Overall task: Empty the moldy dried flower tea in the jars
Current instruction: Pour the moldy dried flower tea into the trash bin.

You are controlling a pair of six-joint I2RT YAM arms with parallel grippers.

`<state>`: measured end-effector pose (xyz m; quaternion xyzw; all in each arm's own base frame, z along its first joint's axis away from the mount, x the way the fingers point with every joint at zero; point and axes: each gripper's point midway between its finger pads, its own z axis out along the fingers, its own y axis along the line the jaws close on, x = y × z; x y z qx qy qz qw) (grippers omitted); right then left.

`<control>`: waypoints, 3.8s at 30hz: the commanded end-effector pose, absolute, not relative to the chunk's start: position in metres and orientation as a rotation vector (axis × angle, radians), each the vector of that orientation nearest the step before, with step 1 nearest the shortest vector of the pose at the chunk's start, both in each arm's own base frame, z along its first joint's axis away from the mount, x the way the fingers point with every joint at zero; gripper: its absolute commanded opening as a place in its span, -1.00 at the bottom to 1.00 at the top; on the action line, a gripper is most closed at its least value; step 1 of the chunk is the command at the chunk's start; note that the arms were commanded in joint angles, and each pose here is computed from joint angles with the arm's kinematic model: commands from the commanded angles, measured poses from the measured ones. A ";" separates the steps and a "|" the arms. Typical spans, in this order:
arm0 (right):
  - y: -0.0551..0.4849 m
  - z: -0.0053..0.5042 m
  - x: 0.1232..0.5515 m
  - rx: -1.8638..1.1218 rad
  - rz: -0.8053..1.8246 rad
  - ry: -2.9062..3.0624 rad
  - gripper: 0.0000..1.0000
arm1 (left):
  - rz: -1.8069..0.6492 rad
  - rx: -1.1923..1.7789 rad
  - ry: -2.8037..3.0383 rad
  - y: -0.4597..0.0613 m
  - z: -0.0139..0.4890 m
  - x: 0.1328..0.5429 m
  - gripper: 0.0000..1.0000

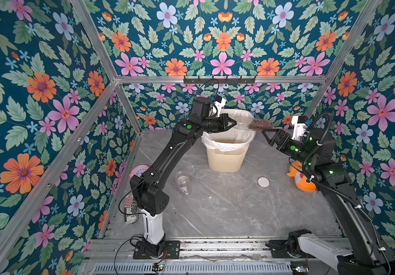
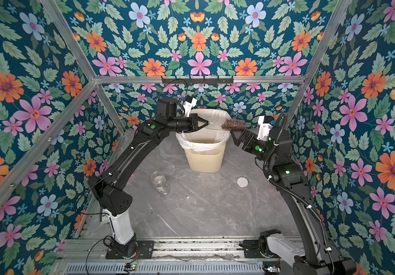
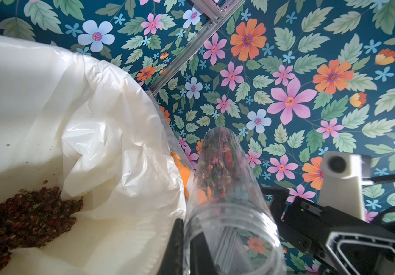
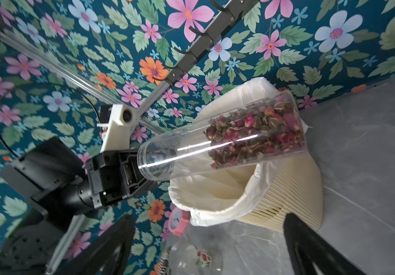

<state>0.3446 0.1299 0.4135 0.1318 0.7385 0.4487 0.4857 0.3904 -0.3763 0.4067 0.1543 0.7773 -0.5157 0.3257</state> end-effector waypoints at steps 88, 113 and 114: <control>0.255 0.420 0.509 -0.442 -0.062 1.723 0.09 | -1.061 -0.011 1.872 -0.202 0.384 0.446 0.12; 0.244 0.439 0.501 -0.299 0.267 1.729 -0.03 | -1.101 -0.034 1.873 -0.189 0.374 0.439 0.08; 0.242 0.436 0.502 -0.279 0.312 1.745 -0.04 | -1.105 -0.034 1.875 -0.190 0.373 0.440 0.08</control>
